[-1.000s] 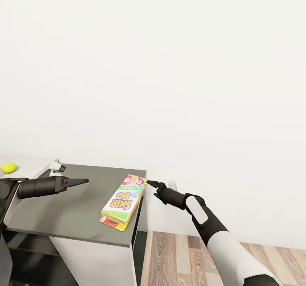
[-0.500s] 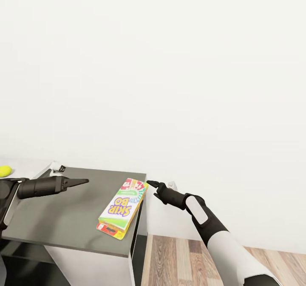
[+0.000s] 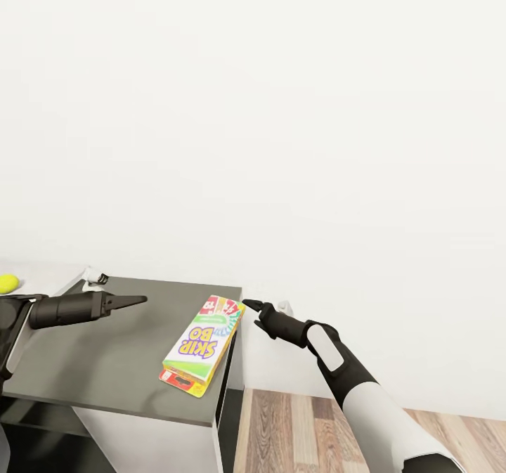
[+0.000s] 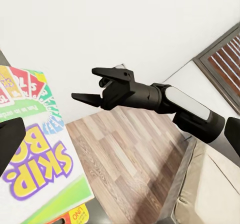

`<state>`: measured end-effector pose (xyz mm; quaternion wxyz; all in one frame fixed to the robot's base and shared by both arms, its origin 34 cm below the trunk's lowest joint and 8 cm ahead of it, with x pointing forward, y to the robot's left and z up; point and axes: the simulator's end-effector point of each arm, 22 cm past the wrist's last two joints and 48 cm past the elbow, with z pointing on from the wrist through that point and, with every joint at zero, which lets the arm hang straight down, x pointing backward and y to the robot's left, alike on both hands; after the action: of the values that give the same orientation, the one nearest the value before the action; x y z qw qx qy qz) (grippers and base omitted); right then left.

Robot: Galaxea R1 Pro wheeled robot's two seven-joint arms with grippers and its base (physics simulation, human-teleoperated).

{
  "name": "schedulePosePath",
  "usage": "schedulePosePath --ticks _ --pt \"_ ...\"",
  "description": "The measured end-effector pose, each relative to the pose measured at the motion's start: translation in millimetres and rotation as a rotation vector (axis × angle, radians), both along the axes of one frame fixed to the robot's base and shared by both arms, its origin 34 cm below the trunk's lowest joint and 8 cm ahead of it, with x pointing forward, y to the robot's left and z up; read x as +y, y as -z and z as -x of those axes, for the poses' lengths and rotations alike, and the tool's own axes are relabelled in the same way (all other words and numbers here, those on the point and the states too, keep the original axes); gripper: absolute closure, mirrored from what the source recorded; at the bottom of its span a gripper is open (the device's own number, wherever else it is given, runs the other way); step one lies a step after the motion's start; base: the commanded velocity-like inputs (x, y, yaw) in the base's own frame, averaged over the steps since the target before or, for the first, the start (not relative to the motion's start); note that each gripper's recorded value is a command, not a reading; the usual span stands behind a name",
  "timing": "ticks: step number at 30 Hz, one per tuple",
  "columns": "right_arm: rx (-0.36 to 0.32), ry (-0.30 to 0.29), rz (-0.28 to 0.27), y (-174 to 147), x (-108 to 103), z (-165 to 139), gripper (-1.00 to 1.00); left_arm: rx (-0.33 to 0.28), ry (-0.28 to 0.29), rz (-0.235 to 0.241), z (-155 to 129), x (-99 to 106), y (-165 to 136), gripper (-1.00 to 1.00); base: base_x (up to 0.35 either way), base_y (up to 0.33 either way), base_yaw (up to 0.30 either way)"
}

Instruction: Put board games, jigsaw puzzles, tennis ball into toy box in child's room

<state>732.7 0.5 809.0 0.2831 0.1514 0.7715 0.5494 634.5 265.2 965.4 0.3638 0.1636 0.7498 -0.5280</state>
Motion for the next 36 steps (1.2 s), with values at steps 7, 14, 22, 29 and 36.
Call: schedulePosePath --ticks 7,14,22,29,36 --pt "0.002 0.001 -0.001 1 0 0 -1.00 0.000 0.000 0.000 0 0 0 -1.00 0.000 0.000 0.000" --pt "0.003 0.001 0.000 1 0 0 -1.00 0.000 0.000 0.000 0 0 0 -1.00 0.000 0.000 -0.005" --pt "0.010 0.001 0.000 5 0 0 -1.00 0.007 0.000 0.000 -1 0 3 -1.00 0.000 0.000 -0.073" --pt "0.019 0.001 0.000 11 0 0 -1.00 0.017 0.000 -0.001 -3 0 8 -1.00 0.004 0.000 -0.114" --pt "0.029 0.002 0.000 16 -1 0 -1.00 0.027 0.000 0.001 -5 0 13 -1.00 0.106 0.000 -0.119"
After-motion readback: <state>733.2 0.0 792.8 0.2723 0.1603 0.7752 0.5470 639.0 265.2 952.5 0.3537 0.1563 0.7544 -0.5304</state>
